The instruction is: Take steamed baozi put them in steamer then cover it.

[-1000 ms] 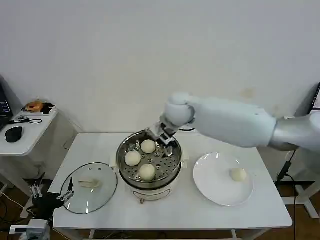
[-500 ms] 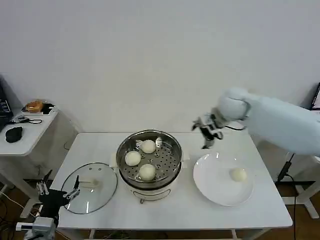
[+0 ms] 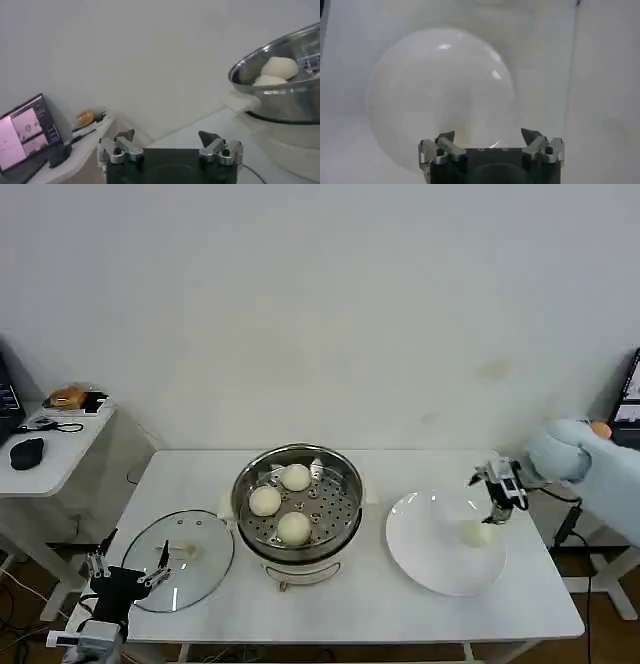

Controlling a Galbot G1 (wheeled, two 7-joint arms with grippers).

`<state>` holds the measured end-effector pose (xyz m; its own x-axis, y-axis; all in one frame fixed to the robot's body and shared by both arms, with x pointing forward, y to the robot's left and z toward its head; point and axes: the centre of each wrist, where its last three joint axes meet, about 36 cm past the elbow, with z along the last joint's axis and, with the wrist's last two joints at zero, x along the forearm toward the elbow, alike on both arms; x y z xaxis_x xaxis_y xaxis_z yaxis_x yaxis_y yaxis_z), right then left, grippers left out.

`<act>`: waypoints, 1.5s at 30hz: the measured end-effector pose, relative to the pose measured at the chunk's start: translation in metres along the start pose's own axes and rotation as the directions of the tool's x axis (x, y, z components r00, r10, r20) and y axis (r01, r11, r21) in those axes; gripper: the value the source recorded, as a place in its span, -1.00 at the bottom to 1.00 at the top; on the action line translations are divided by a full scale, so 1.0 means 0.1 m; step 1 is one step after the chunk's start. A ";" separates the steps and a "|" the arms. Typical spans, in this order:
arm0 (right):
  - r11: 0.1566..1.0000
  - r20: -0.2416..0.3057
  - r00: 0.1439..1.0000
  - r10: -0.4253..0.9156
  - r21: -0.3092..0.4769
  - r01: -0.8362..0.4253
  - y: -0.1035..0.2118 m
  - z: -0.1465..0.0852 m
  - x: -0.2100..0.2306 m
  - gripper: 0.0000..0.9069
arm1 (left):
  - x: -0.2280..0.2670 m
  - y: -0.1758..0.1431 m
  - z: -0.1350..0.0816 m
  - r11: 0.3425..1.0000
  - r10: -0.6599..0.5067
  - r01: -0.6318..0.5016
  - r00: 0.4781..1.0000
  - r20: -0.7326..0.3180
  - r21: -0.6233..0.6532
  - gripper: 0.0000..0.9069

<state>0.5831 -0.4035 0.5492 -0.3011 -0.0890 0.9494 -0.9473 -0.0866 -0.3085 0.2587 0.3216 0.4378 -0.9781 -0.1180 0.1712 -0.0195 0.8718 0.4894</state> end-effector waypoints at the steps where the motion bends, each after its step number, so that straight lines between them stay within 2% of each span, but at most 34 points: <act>1: 1.000 -0.005 1.000 -0.006 -0.007 0.006 0.04 0.04 -0.04 1.00 | 0.00 0.00 0.00 1.000 0.000 0.000 1.000 -0.001 0.000 1.00; 5: 0.999 -0.028 0.999 -0.025 -0.029 0.024 0.15 0.17 -0.18 1.00 | 0.01 0.02 0.01 1.000 -0.005 0.005 1.000 -0.005 -0.002 1.00; 13: 0.998 -0.049 0.998 -0.051 -0.044 0.049 0.20 0.25 -0.44 1.00 | 0.02 0.04 0.04 1.000 -0.015 0.015 1.000 -0.017 -0.003 1.00; 26: 0.996 -0.044 0.996 -0.077 -0.054 0.075 0.13 0.17 -0.86 1.00 | -0.02 0.06 0.08 1.000 -0.022 0.022 0.999 -0.023 -0.003 1.00; 33: 0.994 -0.054 0.995 -0.090 -0.061 0.086 0.11 0.13 -0.96 0.67 | -0.02 0.07 0.09 1.000 -0.026 0.025 0.999 -0.027 -0.004 1.00; 38: 0.994 -0.059 0.994 -0.090 -0.066 0.086 0.09 0.11 -0.98 0.58 | -0.02 0.06 0.10 1.000 -0.025 0.025 0.999 -0.028 0.000 1.00; 41: 0.994 -0.059 0.994 -0.089 -0.069 0.085 0.08 0.10 -0.98 0.42 | -0.01 0.06 0.09 1.000 -0.025 0.025 0.999 -0.028 0.000 1.00; 45: 0.993 -0.061 0.994 -0.092 -0.074 0.087 0.08 0.09 -0.98 0.38 | 0.00 0.06 0.07 1.000 -0.026 0.026 0.999 -0.024 0.001 1.00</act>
<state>0.6060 -0.4046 0.4531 -0.2192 -0.0197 0.9755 -0.9754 -0.0202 -0.2196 0.2569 0.3301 0.4343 -0.9719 -0.1526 0.1790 -0.0455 0.8687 0.4933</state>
